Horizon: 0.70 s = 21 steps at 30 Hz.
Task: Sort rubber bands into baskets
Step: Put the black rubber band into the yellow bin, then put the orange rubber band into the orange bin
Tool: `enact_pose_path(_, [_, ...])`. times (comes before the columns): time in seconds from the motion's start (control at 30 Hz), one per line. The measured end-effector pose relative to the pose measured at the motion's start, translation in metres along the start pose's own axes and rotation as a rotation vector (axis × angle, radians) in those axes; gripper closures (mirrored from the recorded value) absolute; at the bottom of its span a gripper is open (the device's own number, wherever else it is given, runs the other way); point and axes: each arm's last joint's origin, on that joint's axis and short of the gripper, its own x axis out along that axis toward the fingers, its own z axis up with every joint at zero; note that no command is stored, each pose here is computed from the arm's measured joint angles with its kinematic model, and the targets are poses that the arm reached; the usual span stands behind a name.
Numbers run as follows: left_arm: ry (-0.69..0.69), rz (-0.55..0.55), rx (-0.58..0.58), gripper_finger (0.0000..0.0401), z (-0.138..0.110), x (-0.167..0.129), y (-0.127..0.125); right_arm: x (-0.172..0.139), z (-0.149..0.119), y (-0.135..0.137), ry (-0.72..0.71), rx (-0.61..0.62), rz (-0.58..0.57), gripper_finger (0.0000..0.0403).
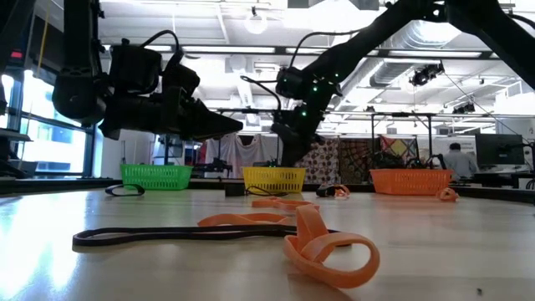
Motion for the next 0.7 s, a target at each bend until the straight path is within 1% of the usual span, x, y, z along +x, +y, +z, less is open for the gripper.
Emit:
enact_pose_path(0.2, [0.000,0.000,0.000,0.0401,0.000,0.000,0.000,0.000,-0.001,0.000,0.010,-0.021,-0.010,0.0300])
enact_pose_path(0.3, [0.000,0.000,0.000,0.0401,0.000,0.000,0.000,-0.001,-0.001,0.001,0.010,-0.050,-0.011,0.0312])
enact_pose_path(0.4, [0.002,0.011,0.001,0.0401,0.000,0.000,0.000,-0.009,-0.001,0.007,0.021,-0.085,-0.046,0.0339])
enact_pose_path(0.5, [0.009,0.013,0.021,0.0401,-0.001,0.000,0.000,-0.023,-0.002,0.019,0.035,-0.139,-0.069,0.0380])
enact_pose_path(0.57, [0.020,0.009,0.033,0.0401,-0.002,0.001,-0.001,-0.031,-0.007,0.028,0.038,-0.179,-0.078,0.0396])
enact_pose_path(0.7, [0.049,0.002,0.045,0.0401,-0.005,0.001,-0.003,-0.043,-0.031,0.048,0.008,-0.172,-0.036,0.0394])
